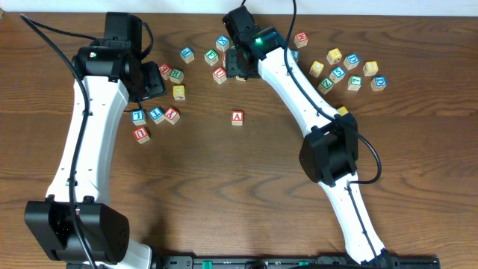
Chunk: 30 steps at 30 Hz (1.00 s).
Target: Spell out AI2
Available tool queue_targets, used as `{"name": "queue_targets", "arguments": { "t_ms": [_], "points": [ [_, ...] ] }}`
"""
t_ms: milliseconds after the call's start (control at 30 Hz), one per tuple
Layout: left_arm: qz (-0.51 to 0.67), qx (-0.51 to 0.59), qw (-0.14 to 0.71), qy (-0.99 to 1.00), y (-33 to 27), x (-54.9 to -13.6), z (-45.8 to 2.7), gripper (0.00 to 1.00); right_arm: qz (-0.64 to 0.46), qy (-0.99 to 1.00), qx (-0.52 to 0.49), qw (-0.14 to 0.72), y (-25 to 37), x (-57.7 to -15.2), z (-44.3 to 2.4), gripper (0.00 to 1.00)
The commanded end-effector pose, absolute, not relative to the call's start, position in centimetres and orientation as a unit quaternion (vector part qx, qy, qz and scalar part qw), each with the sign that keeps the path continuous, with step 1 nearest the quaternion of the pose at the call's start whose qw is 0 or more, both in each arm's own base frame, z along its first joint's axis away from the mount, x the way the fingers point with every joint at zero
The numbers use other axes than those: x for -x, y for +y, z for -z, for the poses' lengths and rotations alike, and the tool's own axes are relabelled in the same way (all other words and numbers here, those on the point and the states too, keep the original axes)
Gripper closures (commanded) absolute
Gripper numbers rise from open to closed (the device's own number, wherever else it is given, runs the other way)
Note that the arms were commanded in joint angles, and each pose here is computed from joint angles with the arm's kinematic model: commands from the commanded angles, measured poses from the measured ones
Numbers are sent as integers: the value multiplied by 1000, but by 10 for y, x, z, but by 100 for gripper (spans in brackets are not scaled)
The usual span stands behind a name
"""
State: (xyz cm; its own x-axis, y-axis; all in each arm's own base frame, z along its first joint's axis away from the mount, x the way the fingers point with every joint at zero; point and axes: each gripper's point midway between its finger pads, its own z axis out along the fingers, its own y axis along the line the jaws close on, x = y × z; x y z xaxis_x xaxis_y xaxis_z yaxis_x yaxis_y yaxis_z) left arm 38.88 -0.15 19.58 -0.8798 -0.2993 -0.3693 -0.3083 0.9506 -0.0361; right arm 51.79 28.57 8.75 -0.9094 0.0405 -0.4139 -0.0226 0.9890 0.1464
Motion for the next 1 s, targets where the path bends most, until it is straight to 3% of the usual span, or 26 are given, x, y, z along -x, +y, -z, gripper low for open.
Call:
{"name": "queue_targets", "arguments": {
  "t_ms": [0, 800, 967],
  "points": [
    [-19, 152, 209, 966, 2, -389, -211, 36, -56, 968, -32, 243, 284, -526, -95, 42],
    [-21, 150, 200, 968, 1, -386, -209, 36, -45, 970, -44, 236, 290, -541, -24, 46],
    [-21, 150, 200, 968, 1, -386, -209, 36, -44, 970, -43, 234, 290, -540, -21, 51]
  ]
}}
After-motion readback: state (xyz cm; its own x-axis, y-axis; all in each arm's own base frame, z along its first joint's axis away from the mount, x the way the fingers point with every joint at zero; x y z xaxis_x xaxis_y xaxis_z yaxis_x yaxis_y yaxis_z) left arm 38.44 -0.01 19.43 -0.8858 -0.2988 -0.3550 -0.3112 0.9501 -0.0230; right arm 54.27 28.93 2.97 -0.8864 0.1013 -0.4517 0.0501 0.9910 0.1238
